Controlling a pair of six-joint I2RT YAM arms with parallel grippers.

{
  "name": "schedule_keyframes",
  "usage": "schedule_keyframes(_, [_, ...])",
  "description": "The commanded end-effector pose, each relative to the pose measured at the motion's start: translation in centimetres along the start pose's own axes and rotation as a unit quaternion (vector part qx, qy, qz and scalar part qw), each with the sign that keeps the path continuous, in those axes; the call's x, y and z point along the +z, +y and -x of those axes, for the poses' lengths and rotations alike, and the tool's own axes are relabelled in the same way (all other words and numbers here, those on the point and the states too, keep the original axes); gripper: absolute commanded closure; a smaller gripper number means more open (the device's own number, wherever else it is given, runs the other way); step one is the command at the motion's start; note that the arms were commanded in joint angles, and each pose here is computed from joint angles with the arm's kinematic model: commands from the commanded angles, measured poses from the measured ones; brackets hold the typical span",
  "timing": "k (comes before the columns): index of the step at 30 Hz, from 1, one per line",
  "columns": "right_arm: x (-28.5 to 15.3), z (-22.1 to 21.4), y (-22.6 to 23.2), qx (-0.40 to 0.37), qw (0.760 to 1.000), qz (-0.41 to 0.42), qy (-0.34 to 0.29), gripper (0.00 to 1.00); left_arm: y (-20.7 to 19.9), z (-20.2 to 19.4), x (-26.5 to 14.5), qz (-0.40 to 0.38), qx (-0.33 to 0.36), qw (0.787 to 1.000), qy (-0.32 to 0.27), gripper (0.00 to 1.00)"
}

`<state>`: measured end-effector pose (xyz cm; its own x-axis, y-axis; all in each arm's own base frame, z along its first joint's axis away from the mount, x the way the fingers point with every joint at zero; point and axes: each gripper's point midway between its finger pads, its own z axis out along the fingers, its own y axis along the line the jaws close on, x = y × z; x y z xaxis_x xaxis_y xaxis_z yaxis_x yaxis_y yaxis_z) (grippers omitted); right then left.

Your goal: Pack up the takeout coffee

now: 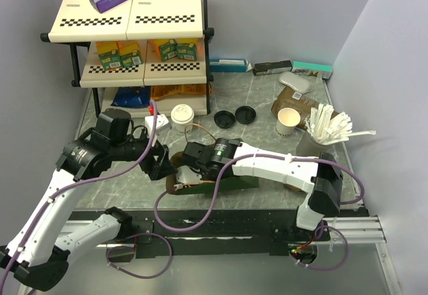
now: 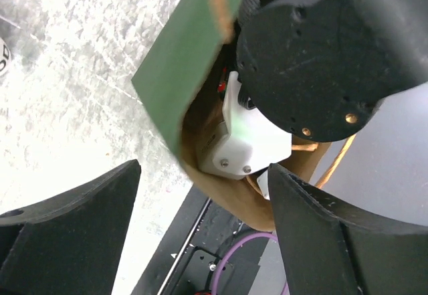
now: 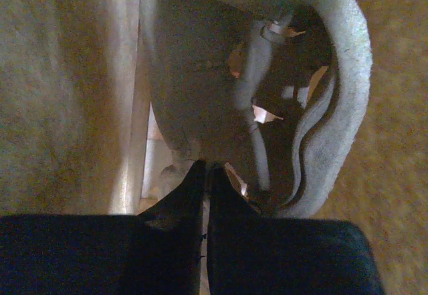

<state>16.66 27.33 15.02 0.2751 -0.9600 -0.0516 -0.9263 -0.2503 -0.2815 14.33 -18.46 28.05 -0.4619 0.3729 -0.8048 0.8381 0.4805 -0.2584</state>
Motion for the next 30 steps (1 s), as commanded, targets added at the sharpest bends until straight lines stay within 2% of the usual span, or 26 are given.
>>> schedule_keyframes(1, [-1.9,-1.3,0.2,0.031,0.999,-0.019,-0.01,1.0,0.8,0.0,0.5,0.016,-0.035,0.999,0.001,0.19])
schedule_keyframes(5, [-1.6,-2.1,0.7,0.031,0.999,-0.016,-0.005,1.0,0.7,-0.3,1.6,-0.004,-0.055,0.998,0.011,0.24])
schedule_keyframes(11, [-1.1,-3.0,1.0,0.039,0.999,-0.019,0.002,1.0,0.4,-0.4,2.9,-0.038,-0.068,0.997,0.018,0.44])
schedule_keyframes(15, [-0.9,-3.2,1.1,0.05,0.999,-0.014,0.002,1.0,-0.4,-0.4,3.6,-0.077,-0.076,0.994,0.027,0.68])
schedule_keyframes(17, [-0.9,-3.6,1.0,0.056,0.998,-0.009,0.009,1.0,-0.9,-0.4,3.8,-0.1,-0.067,0.992,0.028,0.73])
schedule_keyframes(20, [-0.7,-4.1,0.8,0.065,0.998,-0.007,0.021,1.0,-1.5,-0.3,4.0,-0.13,-0.053,0.99,0.028,0.96])
schedule_keyframes(21, [-0.7,-4.4,0.8,0.068,0.997,-0.006,0.025,1.0,-1.7,-0.3,3.9,-0.137,-0.05,0.989,0.029,0.99])
schedule_keyframes(27, [-0.3,-6.5,1.3,0.076,0.996,-0.002,0.053,1.0,-2.5,-0.5,4.2,-0.163,-0.044,0.985,0.029,0.99])
schedule_keyframes(30, [-0.9,-6.8,1.2,0.092,0.995,-0.003,0.043,1.0,-2.6,-0.5,4.1,-0.159,-0.045,0.986,0.027,0.99])
